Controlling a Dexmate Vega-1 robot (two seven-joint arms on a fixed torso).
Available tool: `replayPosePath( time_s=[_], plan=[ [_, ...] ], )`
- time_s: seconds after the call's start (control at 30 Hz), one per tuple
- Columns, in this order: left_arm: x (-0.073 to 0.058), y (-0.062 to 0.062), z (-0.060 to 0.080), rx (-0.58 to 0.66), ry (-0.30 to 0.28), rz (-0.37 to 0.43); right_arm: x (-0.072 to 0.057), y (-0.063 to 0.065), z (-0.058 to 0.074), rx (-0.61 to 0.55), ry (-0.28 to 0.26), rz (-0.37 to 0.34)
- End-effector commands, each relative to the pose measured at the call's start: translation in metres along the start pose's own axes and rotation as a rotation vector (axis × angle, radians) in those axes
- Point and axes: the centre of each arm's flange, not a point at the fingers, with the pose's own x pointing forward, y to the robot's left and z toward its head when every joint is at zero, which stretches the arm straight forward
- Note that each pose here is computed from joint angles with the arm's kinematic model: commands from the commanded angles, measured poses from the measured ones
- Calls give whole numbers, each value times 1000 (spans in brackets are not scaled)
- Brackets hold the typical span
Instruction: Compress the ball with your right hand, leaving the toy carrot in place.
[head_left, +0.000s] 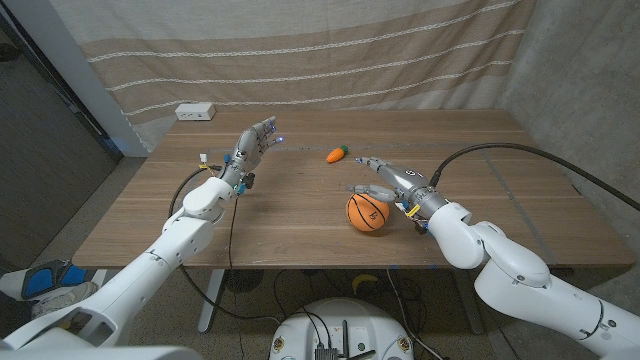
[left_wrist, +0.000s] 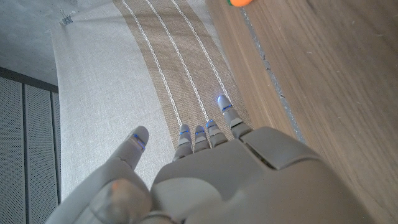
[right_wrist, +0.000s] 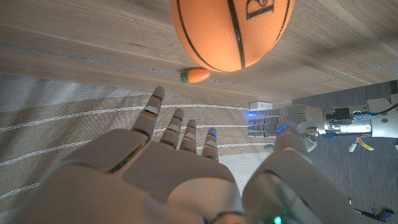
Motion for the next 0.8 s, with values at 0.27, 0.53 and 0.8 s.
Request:
replayPosePath(
  time_s=[0.27, 0.53, 0.8],
  plan=[
    [-3, -1, 5, 19, 15, -38, -6, 17, 4, -13, 65, 40],
    [-8, -3, 5, 18, 20, -38, -8, 21, 6, -48, 94, 53],
    [-14, -4, 4, 24, 25, -40, -8, 28, 9, -67, 109, 86]
  ],
)
